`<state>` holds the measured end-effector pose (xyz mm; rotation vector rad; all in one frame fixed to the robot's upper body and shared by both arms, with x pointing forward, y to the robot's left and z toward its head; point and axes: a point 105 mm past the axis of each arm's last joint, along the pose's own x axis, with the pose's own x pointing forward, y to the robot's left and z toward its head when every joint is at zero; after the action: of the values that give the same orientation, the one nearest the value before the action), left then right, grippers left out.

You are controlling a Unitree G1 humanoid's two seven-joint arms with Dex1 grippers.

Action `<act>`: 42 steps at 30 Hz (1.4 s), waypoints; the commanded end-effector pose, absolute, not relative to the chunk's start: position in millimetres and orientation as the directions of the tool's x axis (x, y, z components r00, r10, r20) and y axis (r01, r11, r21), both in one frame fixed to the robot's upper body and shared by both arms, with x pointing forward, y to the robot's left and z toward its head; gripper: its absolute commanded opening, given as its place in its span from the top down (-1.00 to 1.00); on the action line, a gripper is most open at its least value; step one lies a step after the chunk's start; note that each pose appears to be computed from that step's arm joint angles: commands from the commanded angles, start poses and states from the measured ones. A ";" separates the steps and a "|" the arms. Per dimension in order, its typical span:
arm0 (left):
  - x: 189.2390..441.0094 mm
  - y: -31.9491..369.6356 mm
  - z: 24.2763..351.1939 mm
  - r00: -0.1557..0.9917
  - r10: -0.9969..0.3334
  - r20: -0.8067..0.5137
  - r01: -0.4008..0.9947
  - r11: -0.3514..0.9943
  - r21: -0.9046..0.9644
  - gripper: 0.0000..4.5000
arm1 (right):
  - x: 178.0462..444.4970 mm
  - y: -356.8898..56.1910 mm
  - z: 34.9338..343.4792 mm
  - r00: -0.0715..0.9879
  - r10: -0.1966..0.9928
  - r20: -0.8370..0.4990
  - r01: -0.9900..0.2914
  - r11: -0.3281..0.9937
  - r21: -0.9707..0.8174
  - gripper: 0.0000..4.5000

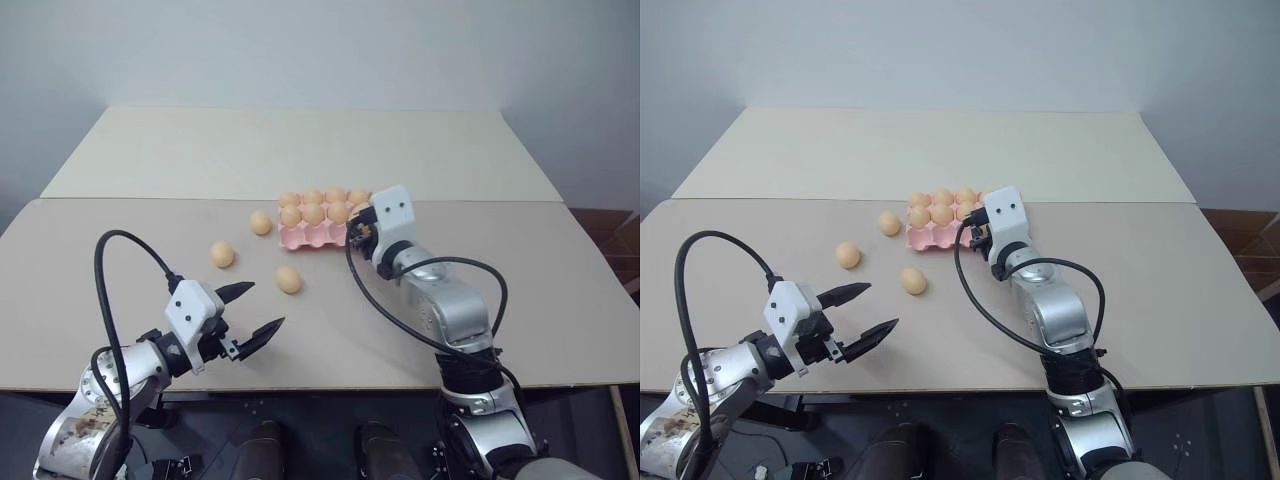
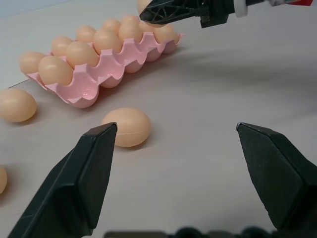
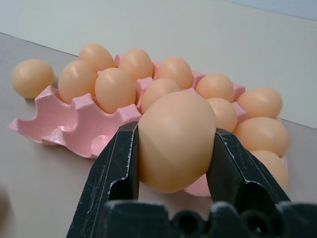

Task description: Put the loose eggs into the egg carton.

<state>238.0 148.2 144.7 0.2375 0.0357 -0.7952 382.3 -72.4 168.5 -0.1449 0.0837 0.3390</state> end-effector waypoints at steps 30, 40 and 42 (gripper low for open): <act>237.7 158.4 151.3 0.779 -0.621 -0.085 0.623 0.753 0.210 -0.85 | 328.3 -86.2 218.4 0.811 0.564 0.155 -0.518 0.816 -0.257 -0.97; 246.9 156.1 142.8 0.896 -0.436 -0.090 0.445 0.874 0.195 -0.93 | 253.9 -108.6 196.5 0.580 0.813 -0.051 -0.794 0.549 -0.261 -0.99; 249.9 150.1 140.6 0.915 -0.391 -0.097 0.402 0.897 0.185 -0.93 | 247.9 -107.3 192.3 0.554 0.829 -0.075 -0.813 0.520 -0.264 -0.99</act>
<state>250.5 156.5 130.9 0.1824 0.0927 -0.4371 257.2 -112.5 182.1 -0.2669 -0.0167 0.9386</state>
